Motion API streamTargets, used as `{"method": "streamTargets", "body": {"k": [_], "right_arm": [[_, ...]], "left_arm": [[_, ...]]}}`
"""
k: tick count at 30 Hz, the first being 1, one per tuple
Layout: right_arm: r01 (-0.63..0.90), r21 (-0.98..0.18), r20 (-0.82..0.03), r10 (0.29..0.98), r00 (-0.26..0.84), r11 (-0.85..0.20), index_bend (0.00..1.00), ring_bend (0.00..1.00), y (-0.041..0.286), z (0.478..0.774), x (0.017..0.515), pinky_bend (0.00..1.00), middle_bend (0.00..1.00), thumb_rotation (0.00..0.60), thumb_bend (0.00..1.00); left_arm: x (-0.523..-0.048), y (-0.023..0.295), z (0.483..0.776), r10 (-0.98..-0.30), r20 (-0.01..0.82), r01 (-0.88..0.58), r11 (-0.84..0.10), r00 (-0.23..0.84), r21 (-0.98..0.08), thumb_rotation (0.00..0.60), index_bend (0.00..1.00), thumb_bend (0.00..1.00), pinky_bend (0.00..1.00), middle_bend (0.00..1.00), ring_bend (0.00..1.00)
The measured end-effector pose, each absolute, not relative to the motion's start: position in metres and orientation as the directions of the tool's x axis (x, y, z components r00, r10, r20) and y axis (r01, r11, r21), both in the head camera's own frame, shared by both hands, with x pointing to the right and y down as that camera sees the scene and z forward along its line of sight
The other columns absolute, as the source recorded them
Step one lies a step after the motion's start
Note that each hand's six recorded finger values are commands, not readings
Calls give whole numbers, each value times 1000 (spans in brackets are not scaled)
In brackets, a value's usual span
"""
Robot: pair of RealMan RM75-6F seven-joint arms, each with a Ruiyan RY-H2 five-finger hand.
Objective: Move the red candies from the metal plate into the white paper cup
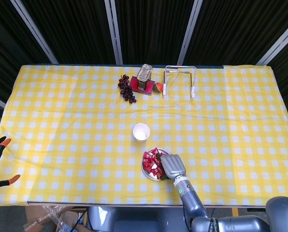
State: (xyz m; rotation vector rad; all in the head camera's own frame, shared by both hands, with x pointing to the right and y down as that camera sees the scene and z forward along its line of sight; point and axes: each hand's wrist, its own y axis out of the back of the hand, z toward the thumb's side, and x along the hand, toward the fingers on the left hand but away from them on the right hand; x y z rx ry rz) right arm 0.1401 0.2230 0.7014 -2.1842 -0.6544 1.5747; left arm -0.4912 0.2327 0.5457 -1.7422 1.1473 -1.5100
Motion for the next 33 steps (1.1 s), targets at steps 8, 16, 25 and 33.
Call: {"method": "streamTargets", "body": {"k": [8,16,25,33], "right_arm": [[170,-542,-776,567,276,-823,659,921,222,702,138,1000,753,600,524],[201,-556,-754,591,285,-806,682,924,216,699,137,1000,758,600,561],[241,-572,-724,620,302,-784,682,924,207,687,137,1000,758,600,569],[263,-597,-695,653,302,-758,682,924,194,671,140,1000,759,600,569]], "left_arm": [[-491,233,546,-870,493,-242,-478,0,-844,600,0,34,0,0,0],[-491,233,546,-870,492,-243,-478,0,-844,600,0,34,0,0,0],[-491,233,546,-870,493,-245,-478,0,-844,600,0,34,0,0,0],[-491,233,545,-871,492,-245,-477,1,-844,600,0,34,0,0,0]]}}
